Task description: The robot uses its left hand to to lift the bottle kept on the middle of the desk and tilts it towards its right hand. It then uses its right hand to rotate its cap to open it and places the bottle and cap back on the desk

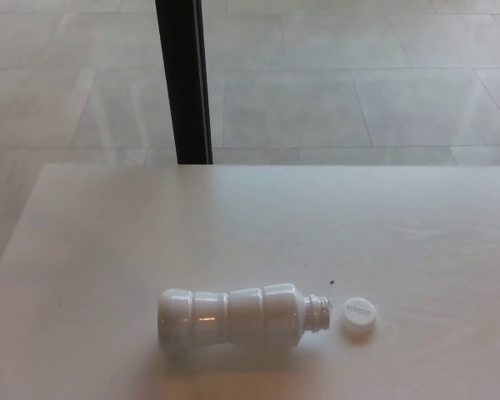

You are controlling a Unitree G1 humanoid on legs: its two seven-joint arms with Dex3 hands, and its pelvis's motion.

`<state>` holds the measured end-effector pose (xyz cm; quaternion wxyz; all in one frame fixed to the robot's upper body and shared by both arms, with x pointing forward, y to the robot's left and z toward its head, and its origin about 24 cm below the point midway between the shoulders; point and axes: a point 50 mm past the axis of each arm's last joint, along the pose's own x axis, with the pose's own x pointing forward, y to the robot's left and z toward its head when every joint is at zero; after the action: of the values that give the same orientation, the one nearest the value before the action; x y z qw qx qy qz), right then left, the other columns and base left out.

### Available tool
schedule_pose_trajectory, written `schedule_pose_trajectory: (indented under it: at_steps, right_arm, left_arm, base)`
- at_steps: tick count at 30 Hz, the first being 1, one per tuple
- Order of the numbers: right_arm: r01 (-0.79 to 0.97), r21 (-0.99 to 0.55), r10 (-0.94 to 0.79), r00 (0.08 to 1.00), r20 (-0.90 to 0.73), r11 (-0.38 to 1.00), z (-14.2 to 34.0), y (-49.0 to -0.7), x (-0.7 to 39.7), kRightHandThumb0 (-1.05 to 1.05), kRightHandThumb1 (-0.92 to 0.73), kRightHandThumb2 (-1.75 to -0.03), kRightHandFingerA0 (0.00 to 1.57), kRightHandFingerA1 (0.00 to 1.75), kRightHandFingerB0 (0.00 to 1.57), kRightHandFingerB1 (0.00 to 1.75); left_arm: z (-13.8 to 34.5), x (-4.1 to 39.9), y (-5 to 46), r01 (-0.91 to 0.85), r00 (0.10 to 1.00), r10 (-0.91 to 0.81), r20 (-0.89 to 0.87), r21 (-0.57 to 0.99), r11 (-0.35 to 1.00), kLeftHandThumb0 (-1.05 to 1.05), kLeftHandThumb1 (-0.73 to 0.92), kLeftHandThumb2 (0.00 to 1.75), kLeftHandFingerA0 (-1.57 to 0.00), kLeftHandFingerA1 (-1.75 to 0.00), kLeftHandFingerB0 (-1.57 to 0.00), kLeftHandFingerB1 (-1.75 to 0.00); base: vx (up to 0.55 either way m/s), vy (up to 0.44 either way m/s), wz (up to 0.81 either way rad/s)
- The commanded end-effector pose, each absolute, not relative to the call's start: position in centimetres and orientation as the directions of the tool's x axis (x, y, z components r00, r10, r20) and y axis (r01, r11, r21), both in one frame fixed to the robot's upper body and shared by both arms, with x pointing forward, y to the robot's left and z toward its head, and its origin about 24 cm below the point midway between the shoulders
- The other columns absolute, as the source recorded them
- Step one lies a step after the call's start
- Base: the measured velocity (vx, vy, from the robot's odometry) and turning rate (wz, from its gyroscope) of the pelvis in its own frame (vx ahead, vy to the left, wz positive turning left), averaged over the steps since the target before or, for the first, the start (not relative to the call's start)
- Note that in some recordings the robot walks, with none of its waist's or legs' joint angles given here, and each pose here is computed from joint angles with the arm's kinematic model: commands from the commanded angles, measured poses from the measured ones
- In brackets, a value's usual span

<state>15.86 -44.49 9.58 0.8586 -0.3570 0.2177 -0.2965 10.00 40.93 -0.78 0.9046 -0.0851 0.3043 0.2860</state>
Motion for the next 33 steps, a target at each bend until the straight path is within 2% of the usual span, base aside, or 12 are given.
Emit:
schedule_pose_trajectory:
  at_steps: [1,5,6,8,9,10,11,12,23,30,31,33]
  right_arm:
    - [0.991,0.123,-0.863,0.021,-0.505,-0.048,-1.7,-46.1,3.6,-0.4,-0.77,-0.63,0.0,0.35,0.15,0.32]
    - [0.998,0.051,-0.819,0.052,-0.572,0.028,-4.1,-44.4,3.2,-0.45,-0.72,-0.73,0.06,0.29,0.16,0.37]
    - [0.997,-0.019,-0.811,0.048,-0.582,0.073,-4.5,-44.0,3.1,-0.43,-0.73,-0.63,0.09,0.33,0.21,0.31]
    - [0.996,0.007,-0.8,0.071,-0.595,0.083,-5.0,-43.6,2.9,-0.39,-0.73,-0.63,0.08,0.31,0.18,0.31]
    - [0.995,0.012,-0.796,0.09,-0.598,0.104,-5.2,-43.4,2.9,-0.27,-0.68,-1.12,0.03,0.53,0.0,0.48]
    - [0.989,0.035,-0.782,0.137,-0.607,0.147,-5.7,-42.7,3.0,-0.26,-0.69,-1.12,0.02,0.52,0.0,0.48]
    - [0.986,0.035,-0.773,0.149,-0.616,0.163,-6.0,-42.4,3.3,-0.38,-0.73,-0.62,0.12,0.35,0.17,0.3]
    - [0.983,0.024,-0.766,0.156,-0.623,0.181,-6.1,-42.1,3.5,-0.39,-0.71,-0.62,0.16,0.35,0.2,0.3]
    - [0.917,-0.065,-0.728,0.267,-0.631,0.393,-7.3,-40.6,4.0,-0.38,-0.68,-0.6,0.3,0.41,0.36,0.34]
    - [0.898,-0.085,-0.718,0.285,-0.635,0.432,-7.5,-40.7,3.2,-0.41,-0.7,-0.62,0.34,0.43,0.33,0.33]
    - [0.905,-0.066,-0.714,0.286,-0.639,0.421,-7.7,-40.6,3.2,-0.46,-0.74,-0.62,0.29,0.42,0.31,0.33]
    - [0.902,-0.063,-0.712,0.292,-0.638,0.427,-7.6,-40.6,3.2,-0.48,-0.75,-0.62,0.27,0.41,0.3,0.33]
  left_arm:
    - [-6.8,-5.0,41.3,-0.855,0.055,0.799,-0.599,-0.441,-0.272,-0.36,0.57,1.11,-0.02,-0.53,0.0,-0.51]
    - [-8.8,-5.5,39.2,-0.995,0.09,0.692,-0.716,-0.089,0.037,-0.36,0.53,1.09,0.0,-0.5,0.0,-0.5]
    - [-9.0,-5.9,38.7,-0.99,0.105,0.668,-0.737,-0.012,0.143,-0.74,0.69,1.03,-0.04,-0.49,-0.04,-0.3]
    - [-9.2,-6.5,38.0,-0.964,0.134,0.63,-0.765,0.046,0.262,-0.81,0.68,0.99,-0.04,-0.49,-0.01,-0.34]
    - [-9.4,-6.5,37.7,-0.94,0.142,0.601,-0.787,0.083,0.331,-0.71,0.64,0.95,-0.04,-0.46,-0.05,-0.35]
    - [-9.7,-6.7,37.1,-0.872,0.132,0.545,-0.828,0.164,0.461,-0.38,0.54,1.08,-0.01,-0.52,0.0,-0.51]
    - [-9.9,-6.5,36.9,-0.843,0.133,0.535,-0.834,0.189,0.504,-0.38,0.53,1.07,-0.01,-0.51,0.0,-0.5]
    - [-10.0,-6.2,36.8,-0.828,0.15,0.529,-0.835,0.187,0.53,-0.7,0.78,0.63,-0.16,-0.44,-0.13,-0.38]
    - [-10.1,-6.5,36.7,-0.518,0.162,0.439,-0.884,0.302,0.8,-0.73,0.85,0.65,-0.27,-0.44,-0.25,-0.37]
    - [-10.2,-7.2,36.7,-0.554,0.128,0.454,-0.882,0.316,0.77,-0.73,0.83,0.65,-0.38,-0.56,-0.2,-0.38]
    - [-10.0,-6.7,36.9,-0.64,0.19,0.477,-0.858,0.26,0.723,-0.69,0.65,0.94,-0.19,-0.55,-0.05,-0.42]
    - [-10.0,-6.7,37.0,-0.668,0.173,0.507,-0.844,0.277,0.691,-0.7,0.62,0.93,-0.26,-0.57,-0.09,-0.47]
  base:
    - [0.0,0.0,0.0]
    - [0.0,0.0,0.0]
    - [0.0,0.0,0.0]
    - [0.0,0.0,0.0]
    - [0.0,0.0,0.0]
    - [0.0,0.0,0.0]
    - [0.0,0.0,0.0]
    - [0.0,0.0,0.0]
    - [0.0,0.0,0.0]
    - [0.0,0.0,0.0]
    - [0.0,0.0,0.0]
    - [0.0,0.0,0.0]
